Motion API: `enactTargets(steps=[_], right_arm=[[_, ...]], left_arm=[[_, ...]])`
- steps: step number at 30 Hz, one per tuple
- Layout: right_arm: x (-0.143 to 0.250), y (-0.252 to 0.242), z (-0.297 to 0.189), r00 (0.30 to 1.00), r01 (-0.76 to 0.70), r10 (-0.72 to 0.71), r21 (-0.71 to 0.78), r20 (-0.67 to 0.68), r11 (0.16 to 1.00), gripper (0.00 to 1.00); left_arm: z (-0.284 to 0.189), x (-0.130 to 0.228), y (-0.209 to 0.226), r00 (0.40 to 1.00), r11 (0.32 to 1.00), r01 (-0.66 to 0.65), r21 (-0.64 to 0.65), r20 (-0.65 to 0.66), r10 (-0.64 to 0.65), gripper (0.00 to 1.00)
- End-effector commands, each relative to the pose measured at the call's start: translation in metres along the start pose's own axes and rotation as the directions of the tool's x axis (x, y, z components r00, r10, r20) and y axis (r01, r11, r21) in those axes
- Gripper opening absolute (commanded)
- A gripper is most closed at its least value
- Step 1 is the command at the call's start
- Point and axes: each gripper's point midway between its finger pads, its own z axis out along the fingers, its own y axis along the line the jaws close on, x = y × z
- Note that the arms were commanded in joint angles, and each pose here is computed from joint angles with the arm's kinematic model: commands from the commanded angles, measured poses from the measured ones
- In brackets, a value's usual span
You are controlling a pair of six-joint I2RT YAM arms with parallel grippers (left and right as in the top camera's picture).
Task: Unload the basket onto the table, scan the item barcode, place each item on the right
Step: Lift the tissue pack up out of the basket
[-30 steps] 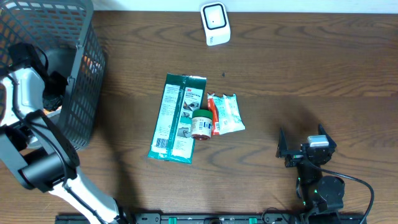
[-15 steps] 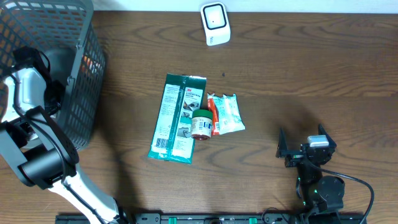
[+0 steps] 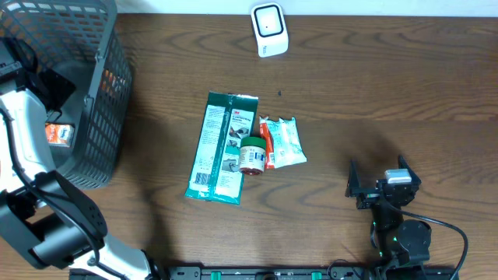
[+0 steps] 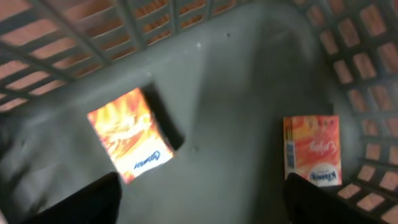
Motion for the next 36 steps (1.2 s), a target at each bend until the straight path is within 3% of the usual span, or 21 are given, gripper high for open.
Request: enactTargets(steps=[1,3,5,15,26,28,31,36], right_arm=[[0.0,0.0,0.0,1.0,0.002,-0.002,0.001,-0.001,1.0,0.99],[0.0,0.0,0.0,1.0,0.002,-0.002,0.001,0.0,1.0,0.99],[0.0,0.0,0.0,1.0,0.002,-0.002,0.001,-0.001,1.0,0.99],[0.0,0.0,0.0,1.0,0.002,-0.002,0.001,-0.001,1.0,0.99],[0.0,0.0,0.0,1.0,0.002,-0.002,0.001,0.0,1.0,0.99],[0.0,0.0,0.0,1.0,0.002,-0.002,0.001,-0.001,1.0,0.99],[0.0,0.0,0.0,1.0,0.002,-0.002,0.001,0.0,1.0,0.99],[0.0,0.0,0.0,1.0,0.002,-0.002,0.002,0.0,1.0,0.99]], left_arm=[[0.022,0.008,0.004,0.999,0.999,0.017,-0.031,-0.04,-0.018,0.71],[0.032,0.012,0.012,0.999,0.997,0.008,-0.072,-0.048,-0.011,0.67],[0.041,0.015,0.019,0.998,0.994,0.014,-0.112,-0.055,-0.02,0.56],[0.073,0.023,0.049,0.997,0.957,0.042,-0.286,-0.047,-0.058,0.52],[0.108,0.045,0.058,0.991,0.943,0.037,-0.331,-0.108,-0.077,0.52],[0.11,0.048,0.06,0.99,0.941,0.033,-0.338,-0.118,-0.077,0.43],[0.107,0.048,0.06,0.989,0.94,0.031,-0.34,-0.123,-0.077,0.1],[0.081,0.031,0.053,0.994,0.949,0.054,-0.311,-0.074,-0.08,0.07]])
